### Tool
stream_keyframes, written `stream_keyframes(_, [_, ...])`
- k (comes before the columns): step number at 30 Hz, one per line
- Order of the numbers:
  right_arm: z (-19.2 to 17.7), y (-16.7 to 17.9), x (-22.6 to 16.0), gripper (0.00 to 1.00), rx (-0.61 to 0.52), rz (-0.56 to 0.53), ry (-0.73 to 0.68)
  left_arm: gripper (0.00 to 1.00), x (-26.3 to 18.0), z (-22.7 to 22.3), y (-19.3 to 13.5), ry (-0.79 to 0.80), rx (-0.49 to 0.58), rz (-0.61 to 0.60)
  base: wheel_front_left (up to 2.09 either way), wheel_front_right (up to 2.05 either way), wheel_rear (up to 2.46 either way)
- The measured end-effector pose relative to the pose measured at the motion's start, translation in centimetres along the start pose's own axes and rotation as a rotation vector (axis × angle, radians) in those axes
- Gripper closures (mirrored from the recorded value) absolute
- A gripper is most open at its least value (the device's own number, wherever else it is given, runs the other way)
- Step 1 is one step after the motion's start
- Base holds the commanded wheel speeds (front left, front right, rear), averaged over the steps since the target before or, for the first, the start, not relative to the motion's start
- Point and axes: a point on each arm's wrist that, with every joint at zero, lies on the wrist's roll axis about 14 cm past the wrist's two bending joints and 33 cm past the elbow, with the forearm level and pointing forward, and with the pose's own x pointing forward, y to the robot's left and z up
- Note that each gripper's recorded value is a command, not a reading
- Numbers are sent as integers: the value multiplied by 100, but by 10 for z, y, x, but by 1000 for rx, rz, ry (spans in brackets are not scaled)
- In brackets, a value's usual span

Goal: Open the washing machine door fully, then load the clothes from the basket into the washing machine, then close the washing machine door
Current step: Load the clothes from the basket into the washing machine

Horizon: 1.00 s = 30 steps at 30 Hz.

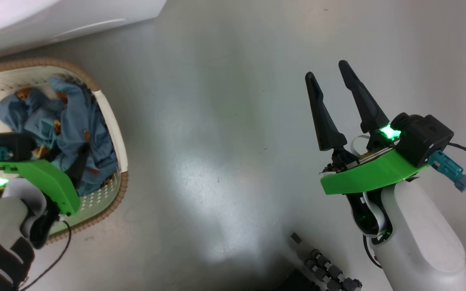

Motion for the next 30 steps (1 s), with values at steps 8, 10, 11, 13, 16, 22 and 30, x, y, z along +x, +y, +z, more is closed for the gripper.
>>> stream_keyframes(8, [6, 1, -2, 0, -2, 1, -13, 100, -1, 3, 0, 6, 8, 13, 0, 0, 0])
stream_keyframes(10, [8, 2, -2, 0, -1, 3, -19, 100, -2, 8, -2, -6, 2, 12, 0, 0, 0])
stream_keyframes(11, [10, 2, -2, 0, -1, 4, -23, 100, -3, 11, -2, -19, -4, 14, 0, 0, 0])
stream_keyframes(13, [11, 3, -2, 0, 0, 6, -26, 100, -5, 14, -2, -27, -8, 17, 0, 0, 0])
stream_keyframes(16, [16, 7, -1, 0, 3, 16, -39, 100, -12, 23, -1, -71, -21, 32, 0, 0, 0])
stream_keyframes(22, [31, 16, -2, 0, 9, 37, -73, 100, -33, 45, -2, -169, -54, 55, 0, 0, 0])
stream_keyframes(30, [51, 26, -14, 0, 8, 59, -111, 100, -74, 59, -4, -253, -72, 85, 0, 0, 0])
